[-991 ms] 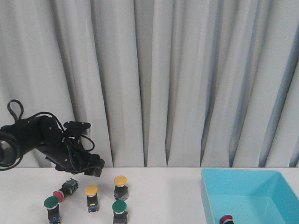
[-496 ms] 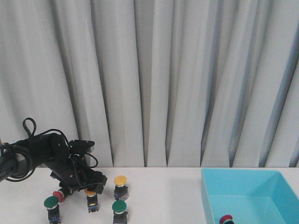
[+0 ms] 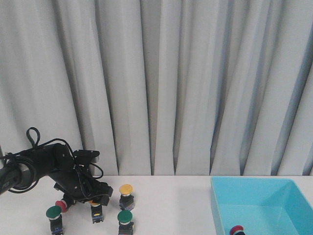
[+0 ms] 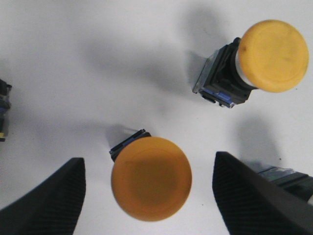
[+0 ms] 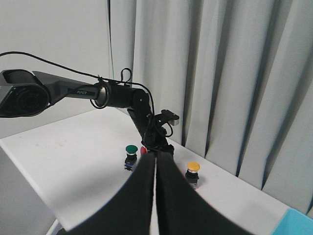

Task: Pick red and yellow buttons and place in box
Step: 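Lower the left gripper onto the yellow-capped button and close it, then lift the yellow button with the left gripper toward the right gripper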

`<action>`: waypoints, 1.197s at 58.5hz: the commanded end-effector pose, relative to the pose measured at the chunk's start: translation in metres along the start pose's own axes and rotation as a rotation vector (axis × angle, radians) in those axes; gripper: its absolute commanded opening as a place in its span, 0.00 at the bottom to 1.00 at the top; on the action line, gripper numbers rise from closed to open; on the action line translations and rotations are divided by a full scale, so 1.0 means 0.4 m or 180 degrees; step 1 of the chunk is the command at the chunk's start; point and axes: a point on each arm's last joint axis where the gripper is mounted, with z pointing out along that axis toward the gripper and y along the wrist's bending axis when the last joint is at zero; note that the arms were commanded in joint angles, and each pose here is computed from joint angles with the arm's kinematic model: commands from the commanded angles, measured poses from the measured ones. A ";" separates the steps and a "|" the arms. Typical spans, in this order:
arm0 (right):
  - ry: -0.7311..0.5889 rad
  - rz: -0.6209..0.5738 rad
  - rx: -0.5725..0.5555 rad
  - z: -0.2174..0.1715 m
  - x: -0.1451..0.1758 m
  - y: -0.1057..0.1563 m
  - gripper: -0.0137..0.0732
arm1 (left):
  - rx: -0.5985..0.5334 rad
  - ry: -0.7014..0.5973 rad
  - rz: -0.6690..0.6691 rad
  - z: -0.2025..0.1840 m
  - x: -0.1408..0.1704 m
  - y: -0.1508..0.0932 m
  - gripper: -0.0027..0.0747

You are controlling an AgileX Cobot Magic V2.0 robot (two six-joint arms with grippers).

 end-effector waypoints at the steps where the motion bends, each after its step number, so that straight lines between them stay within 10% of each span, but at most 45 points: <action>1: -0.0187 0.0056 0.0050 0.000 -0.024 -0.005 0.16 | 0.0053 -0.0472 -0.0060 -0.092 -0.058 -0.025 0.71; 50: -0.0185 0.0088 0.0051 0.000 -0.024 -0.005 0.16 | 0.0178 -0.0417 -0.0131 -0.097 -0.055 -0.035 0.18; 70: -0.0167 0.0062 0.0095 0.000 -0.022 -0.008 0.16 | 0.0173 -0.0746 -0.0037 -0.247 -0.084 -0.064 0.10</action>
